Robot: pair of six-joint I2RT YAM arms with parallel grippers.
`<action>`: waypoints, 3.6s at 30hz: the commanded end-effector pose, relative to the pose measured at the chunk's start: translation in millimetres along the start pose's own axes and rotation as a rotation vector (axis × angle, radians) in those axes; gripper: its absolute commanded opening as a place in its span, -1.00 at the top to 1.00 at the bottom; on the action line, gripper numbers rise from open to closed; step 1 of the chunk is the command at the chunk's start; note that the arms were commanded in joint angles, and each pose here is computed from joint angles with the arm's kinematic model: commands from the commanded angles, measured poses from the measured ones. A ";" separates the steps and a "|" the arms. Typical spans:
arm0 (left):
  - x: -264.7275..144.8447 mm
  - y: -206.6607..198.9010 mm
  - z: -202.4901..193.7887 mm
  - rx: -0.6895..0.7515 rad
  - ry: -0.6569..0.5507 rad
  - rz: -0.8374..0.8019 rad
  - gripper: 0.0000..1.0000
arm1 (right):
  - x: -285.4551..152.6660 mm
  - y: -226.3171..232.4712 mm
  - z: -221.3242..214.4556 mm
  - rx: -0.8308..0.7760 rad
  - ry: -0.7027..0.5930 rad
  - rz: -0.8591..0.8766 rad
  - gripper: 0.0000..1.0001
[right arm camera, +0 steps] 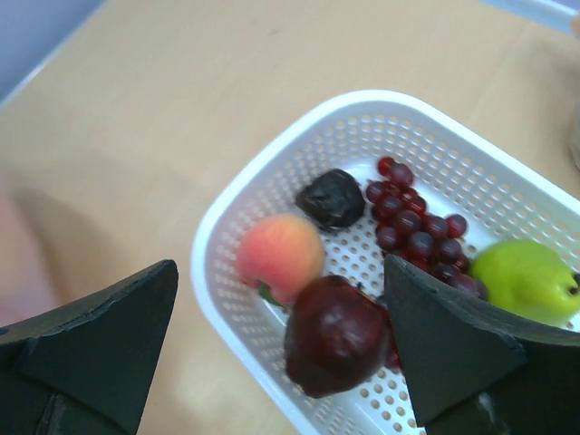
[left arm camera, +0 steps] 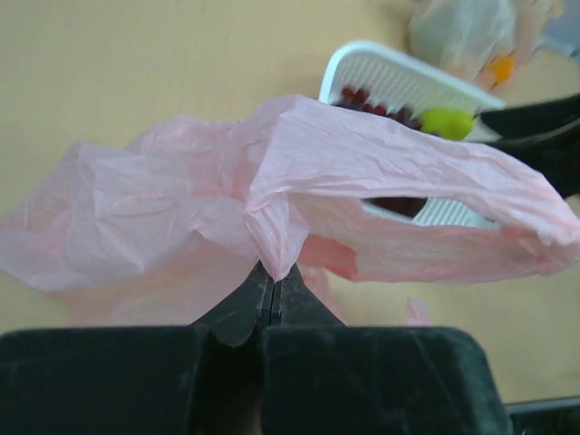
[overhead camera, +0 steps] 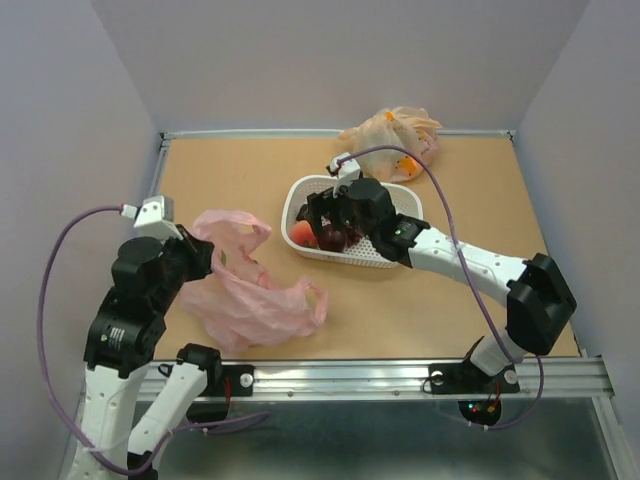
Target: Untie the knot of the plastic bag and take out the fruit
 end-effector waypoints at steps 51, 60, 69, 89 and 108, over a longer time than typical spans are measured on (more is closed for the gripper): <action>19.0 44.1 -83.1 -0.151 0.290 0.164 1.00 | 36.4 220.3 -23.6 0.099 -0.094 0.723 -0.91; 24.3 42.2 -89.4 -0.154 0.316 0.131 1.00 | 64.1 233.1 -44.7 0.037 -0.037 0.673 -1.00; 25.9 42.5 -91.7 -0.143 0.325 0.120 1.00 | 89.1 248.3 -70.5 0.027 0.013 0.674 -0.78; 32.1 68.2 -74.1 -0.107 0.181 0.329 1.00 | 21.7 212.0 -9.5 0.018 -0.112 0.654 0.99; 34.9 74.8 -67.3 -0.081 0.122 0.366 1.00 | -44.2 95.0 81.9 -0.025 -0.351 0.194 0.99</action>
Point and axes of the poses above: each gripper's point midway between its finger pads, its own x axis out along the fingers, its own y axis along the line the jaws close on, z = x × y, the point moved 5 cm from there along -x, back along the fingers, and after that the axes turned 15 degrees about -x, right-handed, at the moved point
